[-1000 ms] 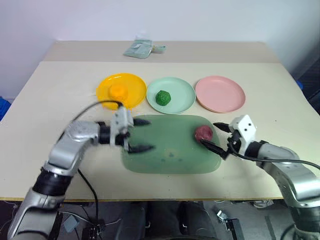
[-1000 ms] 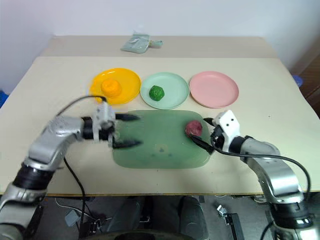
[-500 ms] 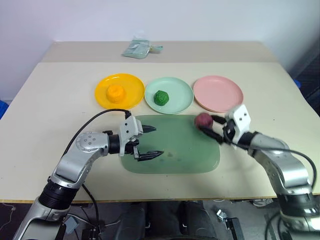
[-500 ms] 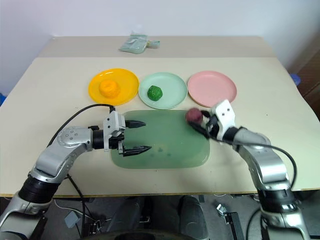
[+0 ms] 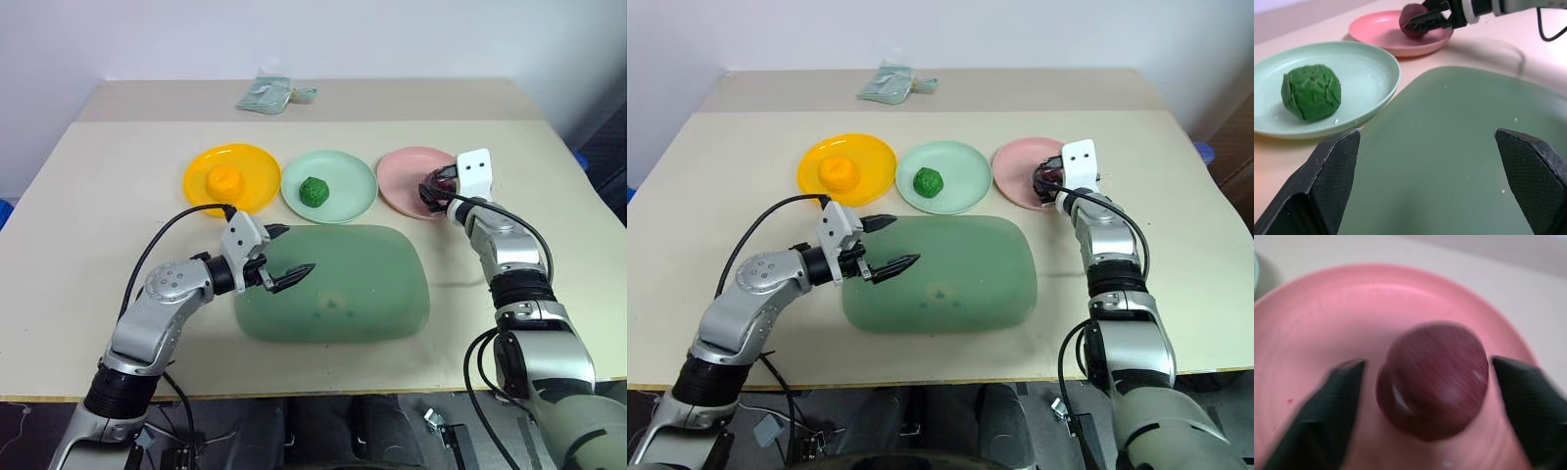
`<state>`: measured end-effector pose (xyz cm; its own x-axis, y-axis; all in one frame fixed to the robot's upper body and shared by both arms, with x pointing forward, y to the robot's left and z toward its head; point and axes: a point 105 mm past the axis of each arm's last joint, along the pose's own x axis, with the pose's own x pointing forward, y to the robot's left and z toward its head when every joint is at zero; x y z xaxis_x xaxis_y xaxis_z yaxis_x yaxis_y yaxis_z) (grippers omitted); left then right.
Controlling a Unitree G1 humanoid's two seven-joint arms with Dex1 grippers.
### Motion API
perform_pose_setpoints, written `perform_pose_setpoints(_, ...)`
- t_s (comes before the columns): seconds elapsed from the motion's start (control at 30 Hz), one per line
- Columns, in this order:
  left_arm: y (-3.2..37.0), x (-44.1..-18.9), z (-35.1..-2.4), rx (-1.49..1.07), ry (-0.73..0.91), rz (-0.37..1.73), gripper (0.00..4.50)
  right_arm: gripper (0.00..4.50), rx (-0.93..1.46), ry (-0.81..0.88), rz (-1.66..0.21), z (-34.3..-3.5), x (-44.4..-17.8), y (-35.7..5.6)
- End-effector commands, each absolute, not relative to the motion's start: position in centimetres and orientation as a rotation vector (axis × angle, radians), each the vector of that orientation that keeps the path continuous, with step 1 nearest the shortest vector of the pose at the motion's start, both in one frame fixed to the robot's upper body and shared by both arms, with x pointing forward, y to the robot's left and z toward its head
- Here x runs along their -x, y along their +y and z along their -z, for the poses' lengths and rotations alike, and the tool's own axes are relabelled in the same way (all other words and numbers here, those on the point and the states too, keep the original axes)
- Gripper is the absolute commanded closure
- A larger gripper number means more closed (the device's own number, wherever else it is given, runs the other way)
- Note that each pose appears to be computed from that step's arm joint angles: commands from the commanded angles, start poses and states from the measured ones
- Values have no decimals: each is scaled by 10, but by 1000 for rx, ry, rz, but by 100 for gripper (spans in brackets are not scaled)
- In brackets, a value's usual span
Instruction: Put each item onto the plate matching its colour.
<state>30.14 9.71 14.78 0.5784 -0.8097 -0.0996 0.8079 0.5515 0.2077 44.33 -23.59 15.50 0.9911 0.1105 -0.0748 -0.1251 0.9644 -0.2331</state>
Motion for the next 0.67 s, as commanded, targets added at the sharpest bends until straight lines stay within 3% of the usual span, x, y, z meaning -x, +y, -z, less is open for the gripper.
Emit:
perform_pose_setpoints(0.03, 116, -308, -161, -249, -63, 844, 0, 1, 370, -131, -296, -193, -418, -232)
perform_pose_setpoints(0.2, 182, -321, -159, -253, -25, 598, 0, 1, 299, -102, -534, -188, -359, -249)
perform_pose_setpoints(0.33, 266, -304, -146, -269, 52, 363, 0, 1, 245, 68, -624, -165, -312, -275)
perform_pose_setpoints(0.53, 302, -271, -126, -279, 144, 260, 0, 1, 234, 149, -576, -152, -305, -300)
perform_pose_setpoints(0.67, 303, -266, -127, -258, 139, 238, 0, 1, 213, 136, -606, -152, -310, -298)
